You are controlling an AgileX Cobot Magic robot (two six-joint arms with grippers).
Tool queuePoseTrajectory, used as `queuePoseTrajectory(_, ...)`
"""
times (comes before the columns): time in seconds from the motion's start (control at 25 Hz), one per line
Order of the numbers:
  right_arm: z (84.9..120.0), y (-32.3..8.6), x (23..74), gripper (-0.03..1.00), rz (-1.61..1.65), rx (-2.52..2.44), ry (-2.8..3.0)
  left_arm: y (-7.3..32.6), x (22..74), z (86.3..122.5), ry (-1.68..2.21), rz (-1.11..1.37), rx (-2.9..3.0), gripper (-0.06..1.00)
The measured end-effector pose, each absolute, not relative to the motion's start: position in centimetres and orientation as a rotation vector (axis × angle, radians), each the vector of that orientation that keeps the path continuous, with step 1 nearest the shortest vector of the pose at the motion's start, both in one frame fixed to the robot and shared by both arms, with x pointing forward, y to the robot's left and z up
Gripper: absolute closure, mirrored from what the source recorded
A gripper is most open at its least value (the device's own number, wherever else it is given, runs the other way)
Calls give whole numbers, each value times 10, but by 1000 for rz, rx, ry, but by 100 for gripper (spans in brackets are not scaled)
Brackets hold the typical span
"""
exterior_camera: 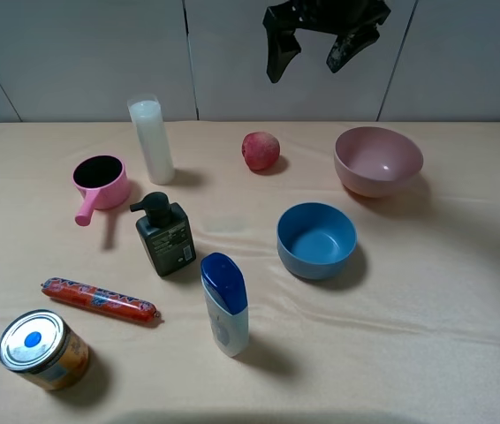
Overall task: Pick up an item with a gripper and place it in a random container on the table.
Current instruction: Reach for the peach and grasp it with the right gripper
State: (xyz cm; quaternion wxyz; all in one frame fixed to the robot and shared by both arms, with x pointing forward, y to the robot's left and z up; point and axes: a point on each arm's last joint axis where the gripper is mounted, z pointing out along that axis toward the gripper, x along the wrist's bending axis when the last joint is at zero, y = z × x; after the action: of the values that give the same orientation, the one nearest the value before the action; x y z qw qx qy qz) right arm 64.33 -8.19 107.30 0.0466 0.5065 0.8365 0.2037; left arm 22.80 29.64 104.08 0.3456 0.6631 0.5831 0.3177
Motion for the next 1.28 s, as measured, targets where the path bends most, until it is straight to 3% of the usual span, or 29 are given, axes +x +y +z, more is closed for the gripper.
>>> queuePoseTrajectory(1.28,970,-44,696,27,654,1579,2496,296,228,1041,1514,825,1721,-4)
